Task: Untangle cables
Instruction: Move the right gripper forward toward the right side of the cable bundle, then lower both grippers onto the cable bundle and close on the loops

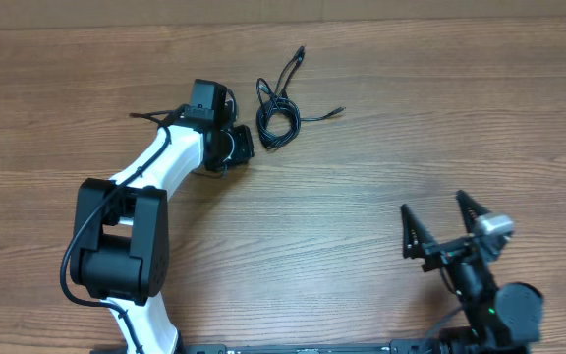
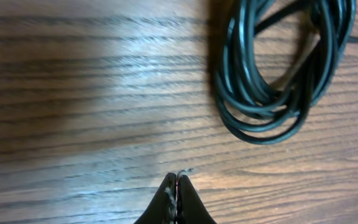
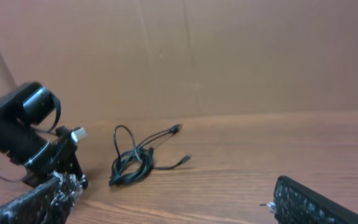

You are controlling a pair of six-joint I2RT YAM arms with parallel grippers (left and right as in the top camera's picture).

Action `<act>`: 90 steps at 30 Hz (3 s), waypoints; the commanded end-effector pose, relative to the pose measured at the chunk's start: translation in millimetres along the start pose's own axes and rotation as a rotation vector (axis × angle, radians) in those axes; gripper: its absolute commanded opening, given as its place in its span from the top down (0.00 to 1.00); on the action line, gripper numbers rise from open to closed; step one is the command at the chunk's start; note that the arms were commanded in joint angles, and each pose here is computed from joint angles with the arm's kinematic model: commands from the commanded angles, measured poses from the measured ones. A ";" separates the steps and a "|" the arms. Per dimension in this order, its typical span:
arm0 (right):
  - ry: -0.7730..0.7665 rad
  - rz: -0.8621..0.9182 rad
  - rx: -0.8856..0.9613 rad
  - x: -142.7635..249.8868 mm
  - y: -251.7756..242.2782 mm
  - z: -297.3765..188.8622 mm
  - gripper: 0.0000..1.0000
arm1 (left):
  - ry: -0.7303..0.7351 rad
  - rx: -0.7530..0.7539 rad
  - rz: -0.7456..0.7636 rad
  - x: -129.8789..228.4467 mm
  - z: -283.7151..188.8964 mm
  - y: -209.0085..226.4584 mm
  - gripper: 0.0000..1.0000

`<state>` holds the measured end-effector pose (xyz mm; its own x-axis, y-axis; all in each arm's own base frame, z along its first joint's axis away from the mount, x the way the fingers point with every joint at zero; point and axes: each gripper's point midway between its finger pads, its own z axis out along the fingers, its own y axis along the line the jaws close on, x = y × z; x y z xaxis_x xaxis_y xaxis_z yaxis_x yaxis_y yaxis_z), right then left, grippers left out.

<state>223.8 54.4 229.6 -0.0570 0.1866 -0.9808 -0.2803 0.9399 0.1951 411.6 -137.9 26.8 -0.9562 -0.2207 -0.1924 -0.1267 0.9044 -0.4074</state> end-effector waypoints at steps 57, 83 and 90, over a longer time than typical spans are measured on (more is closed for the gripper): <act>1.123 0.620 0.267 146.5 71.1 201.4 0.60 | -0.064 -0.090 0.007 -16.6 -0.2 13.2 0.85; 0.758 0.605 0.273 194.6 96.7 277.9 0.47 | -0.072 -0.088 0.009 -18.5 -0.2 12.7 0.73; 0.768 0.602 0.280 220.1 93.0 283.1 0.50 | -0.084 -0.082 0.012 -21.4 -0.3 11.2 0.71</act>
<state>458.0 265.5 52.5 -0.7386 0.5126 -0.4379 0.2055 0.7898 0.5780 424.1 -122.0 26.1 -0.9361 -0.2375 -0.2593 -0.1447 0.9324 -0.3313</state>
